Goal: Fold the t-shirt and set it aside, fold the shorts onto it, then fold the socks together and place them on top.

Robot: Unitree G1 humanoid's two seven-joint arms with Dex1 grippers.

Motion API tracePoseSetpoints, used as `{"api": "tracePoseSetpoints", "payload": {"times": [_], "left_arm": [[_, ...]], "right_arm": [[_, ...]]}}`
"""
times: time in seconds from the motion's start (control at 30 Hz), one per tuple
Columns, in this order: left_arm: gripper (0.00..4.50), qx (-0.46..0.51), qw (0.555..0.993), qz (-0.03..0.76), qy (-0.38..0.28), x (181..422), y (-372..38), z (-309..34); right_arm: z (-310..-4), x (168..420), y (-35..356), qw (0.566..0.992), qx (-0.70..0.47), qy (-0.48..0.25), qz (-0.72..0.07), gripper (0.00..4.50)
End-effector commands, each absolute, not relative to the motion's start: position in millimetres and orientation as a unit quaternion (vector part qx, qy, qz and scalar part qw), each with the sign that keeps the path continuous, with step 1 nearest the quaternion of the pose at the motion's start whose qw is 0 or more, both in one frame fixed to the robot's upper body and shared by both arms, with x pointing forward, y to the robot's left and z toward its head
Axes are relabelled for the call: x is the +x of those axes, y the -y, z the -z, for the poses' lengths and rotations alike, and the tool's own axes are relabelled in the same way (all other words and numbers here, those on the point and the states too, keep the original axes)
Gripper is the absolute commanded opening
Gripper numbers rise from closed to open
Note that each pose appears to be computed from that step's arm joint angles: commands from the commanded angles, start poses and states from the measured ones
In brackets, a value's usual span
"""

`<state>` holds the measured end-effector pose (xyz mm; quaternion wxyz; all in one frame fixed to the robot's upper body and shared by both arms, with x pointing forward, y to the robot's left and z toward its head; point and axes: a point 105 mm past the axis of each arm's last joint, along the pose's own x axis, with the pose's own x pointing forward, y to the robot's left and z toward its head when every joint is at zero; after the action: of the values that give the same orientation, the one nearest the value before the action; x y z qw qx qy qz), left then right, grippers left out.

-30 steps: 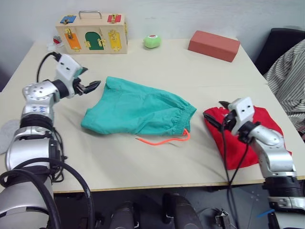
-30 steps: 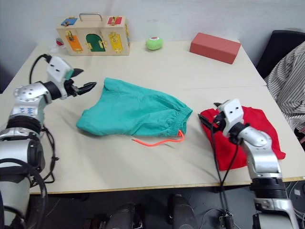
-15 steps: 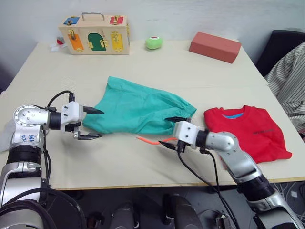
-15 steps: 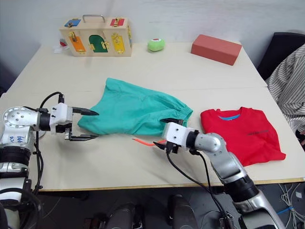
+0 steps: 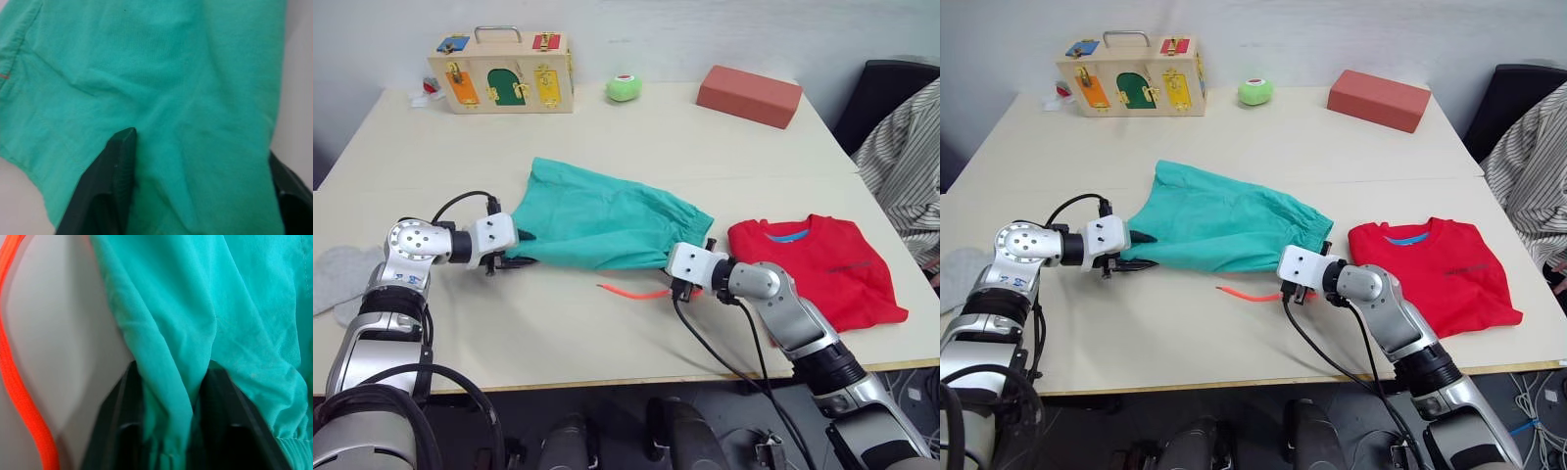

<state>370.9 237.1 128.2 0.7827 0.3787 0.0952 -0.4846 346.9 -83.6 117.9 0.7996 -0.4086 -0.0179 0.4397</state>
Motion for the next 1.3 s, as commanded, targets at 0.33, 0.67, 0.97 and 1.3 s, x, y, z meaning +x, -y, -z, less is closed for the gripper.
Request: {"api": "tracePoseSetpoints", "payload": {"times": [0.33, 0.67, 0.97, 1.3], "left_arm": [[0.01, 0.337, 0.788, 0.507, -0.091, 292.3, -254.8, -129.4], [0.01, 0.279, 0.855, 0.427, -0.096, 211.3, -235.9, -116.8], [0.61, 0.204, 0.887, 0.397, -0.117, 188.1, -239.6, -111.5], [2.85, 0.049, 0.859, 0.48, -0.17, 164.5, -246.2, -151.9]], "right_arm": [[-129.5, 330.6, 87.1, 0.724, -0.426, 0.109, -0.532, 0.0], [-112.9, 296.9, 103.1, 0.7, -0.378, 0.092, -0.599, 0.0], [-109.9, 284.3, 109.3, 0.741, -0.312, 0.063, -0.591, 0.73], [-164.2, 227.4, 138.9, 0.745, -0.062, -0.005, -0.664, 3.83]]}}
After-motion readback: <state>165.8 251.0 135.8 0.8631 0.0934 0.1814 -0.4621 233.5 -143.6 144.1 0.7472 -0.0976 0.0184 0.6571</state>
